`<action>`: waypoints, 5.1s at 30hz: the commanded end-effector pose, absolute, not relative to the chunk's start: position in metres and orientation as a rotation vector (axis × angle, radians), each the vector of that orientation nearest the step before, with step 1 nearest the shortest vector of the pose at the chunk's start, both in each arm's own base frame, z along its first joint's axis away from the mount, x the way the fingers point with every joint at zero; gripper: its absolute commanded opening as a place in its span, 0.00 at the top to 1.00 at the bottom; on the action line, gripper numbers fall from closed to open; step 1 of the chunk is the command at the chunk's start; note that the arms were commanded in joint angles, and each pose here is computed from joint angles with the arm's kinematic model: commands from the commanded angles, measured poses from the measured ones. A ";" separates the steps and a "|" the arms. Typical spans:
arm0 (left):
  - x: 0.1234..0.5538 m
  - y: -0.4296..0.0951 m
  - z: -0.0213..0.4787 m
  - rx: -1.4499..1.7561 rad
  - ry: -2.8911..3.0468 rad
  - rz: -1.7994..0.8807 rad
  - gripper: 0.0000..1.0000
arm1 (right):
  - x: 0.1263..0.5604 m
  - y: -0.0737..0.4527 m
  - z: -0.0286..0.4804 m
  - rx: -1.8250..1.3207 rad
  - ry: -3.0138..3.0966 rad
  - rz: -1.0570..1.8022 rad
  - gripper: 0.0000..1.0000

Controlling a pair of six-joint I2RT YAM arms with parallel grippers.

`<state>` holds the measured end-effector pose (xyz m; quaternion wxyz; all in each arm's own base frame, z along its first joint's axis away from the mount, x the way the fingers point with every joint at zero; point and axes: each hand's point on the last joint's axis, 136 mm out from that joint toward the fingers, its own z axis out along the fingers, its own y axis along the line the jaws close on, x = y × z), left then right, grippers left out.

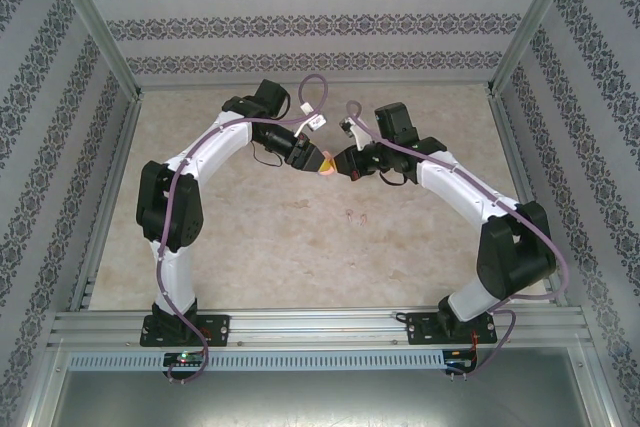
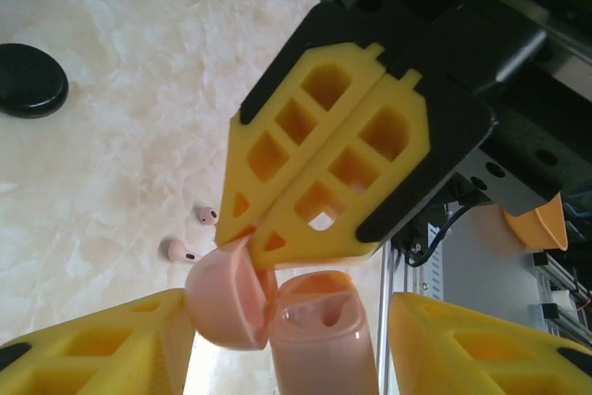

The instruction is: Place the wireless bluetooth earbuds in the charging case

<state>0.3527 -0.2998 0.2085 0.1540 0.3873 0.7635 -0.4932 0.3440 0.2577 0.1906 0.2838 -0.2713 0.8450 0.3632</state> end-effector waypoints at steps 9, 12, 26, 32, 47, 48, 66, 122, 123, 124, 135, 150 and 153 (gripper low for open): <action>0.343 -0.299 0.212 1.143 2.150 -1.508 0.56 | 0.351 0.260 0.190 -0.744 2.256 0.931 1.00; 0.341 -0.299 0.212 1.145 2.149 -1.535 0.54 | 0.352 0.260 0.189 -0.744 2.259 0.930 1.00; 0.334 -0.300 0.212 1.160 2.151 -1.608 0.49 | 0.352 0.260 0.186 -0.770 2.267 0.914 1.00; 0.335 -0.299 0.212 1.156 2.151 -1.609 0.48 | 0.353 0.258 0.184 -0.771 2.273 0.897 1.00; 0.329 -0.298 0.208 1.149 2.154 -1.651 0.73 | 0.357 0.260 0.194 -0.745 2.253 0.891 1.00; 0.329 -0.298 0.207 1.148 2.149 -1.659 0.77 | 0.357 0.260 0.197 -0.739 2.244 0.884 1.00; 0.349 -0.297 0.230 1.087 2.012 -1.569 1.00 | 0.346 0.204 0.252 -0.435 2.177 0.809 0.39; 0.340 -0.300 0.275 1.134 1.887 -1.545 1.00 | 0.357 0.246 0.243 -0.569 2.142 1.204 0.81; 0.340 -0.300 0.275 1.134 1.887 -1.547 1.00 | 0.357 0.245 0.242 -0.567 2.142 1.205 0.81; 0.340 -0.300 0.275 1.134 1.886 -1.546 1.00 | 0.356 0.244 0.241 -0.565 2.143 1.207 0.83; 0.339 -0.301 0.275 1.138 1.889 -1.552 1.00 | 0.357 0.244 0.245 -0.562 2.129 1.218 1.00; 0.349 -0.302 0.274 1.135 1.901 -1.501 0.54 | 0.353 0.231 0.240 -0.564 2.163 1.035 1.00; 0.350 -0.303 0.276 1.136 1.896 -1.508 0.53 | 0.351 0.232 0.239 -0.572 2.167 1.043 1.00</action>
